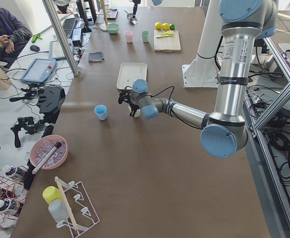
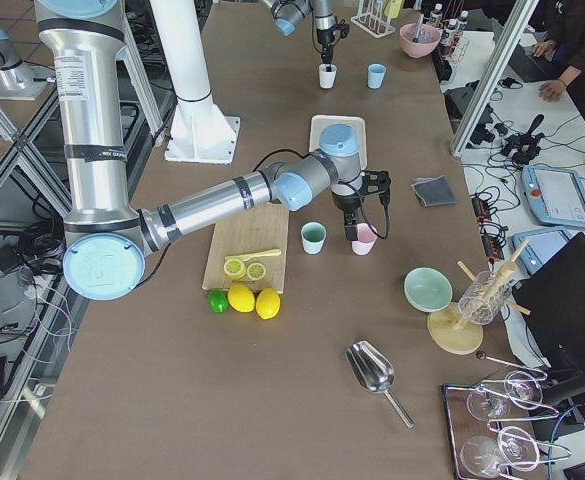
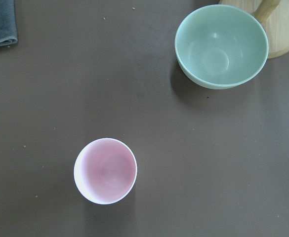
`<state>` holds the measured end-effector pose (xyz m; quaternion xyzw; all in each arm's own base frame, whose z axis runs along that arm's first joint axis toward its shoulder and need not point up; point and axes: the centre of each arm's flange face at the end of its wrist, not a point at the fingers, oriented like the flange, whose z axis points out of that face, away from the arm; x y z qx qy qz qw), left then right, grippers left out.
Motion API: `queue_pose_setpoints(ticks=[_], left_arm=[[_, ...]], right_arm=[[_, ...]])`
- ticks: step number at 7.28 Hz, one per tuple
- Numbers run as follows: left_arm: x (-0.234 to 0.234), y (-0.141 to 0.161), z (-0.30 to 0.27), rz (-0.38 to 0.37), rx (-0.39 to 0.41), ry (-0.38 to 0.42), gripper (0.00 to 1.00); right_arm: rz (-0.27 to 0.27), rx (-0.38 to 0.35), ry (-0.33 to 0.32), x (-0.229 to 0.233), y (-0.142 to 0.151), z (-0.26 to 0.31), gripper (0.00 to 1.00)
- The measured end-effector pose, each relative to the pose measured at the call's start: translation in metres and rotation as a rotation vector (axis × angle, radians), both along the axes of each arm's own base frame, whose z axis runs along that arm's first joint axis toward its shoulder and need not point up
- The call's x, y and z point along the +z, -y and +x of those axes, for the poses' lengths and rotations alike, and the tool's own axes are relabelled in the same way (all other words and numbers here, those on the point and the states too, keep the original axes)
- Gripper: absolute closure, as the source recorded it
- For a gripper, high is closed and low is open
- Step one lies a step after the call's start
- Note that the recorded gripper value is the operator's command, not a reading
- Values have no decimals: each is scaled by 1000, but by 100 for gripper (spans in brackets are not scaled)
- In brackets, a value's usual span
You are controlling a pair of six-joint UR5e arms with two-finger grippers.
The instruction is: Place all cups on tray
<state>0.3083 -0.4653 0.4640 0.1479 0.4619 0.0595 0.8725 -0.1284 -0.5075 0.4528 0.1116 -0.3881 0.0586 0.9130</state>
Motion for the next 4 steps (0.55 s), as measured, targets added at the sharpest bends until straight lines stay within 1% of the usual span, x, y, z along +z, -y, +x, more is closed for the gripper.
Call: queue_pose_setpoints(ticks=[1, 2, 3, 4], left_arm=[[-26, 11, 10, 3, -1, -6, 100], [-66, 28, 27, -3, -4, -5, 100], [-109, 40, 51, -22, -1, -7, 100], [-146, 38, 83, -44, 1, -15, 100]], right_arm=[[-1, 0, 0, 1, 0, 0, 0], [-3, -1, -1, 2, 0, 0, 0], [-6, -1, -3, 4, 0, 0, 0], [-11, -4, -7, 7, 1, -1, 0]])
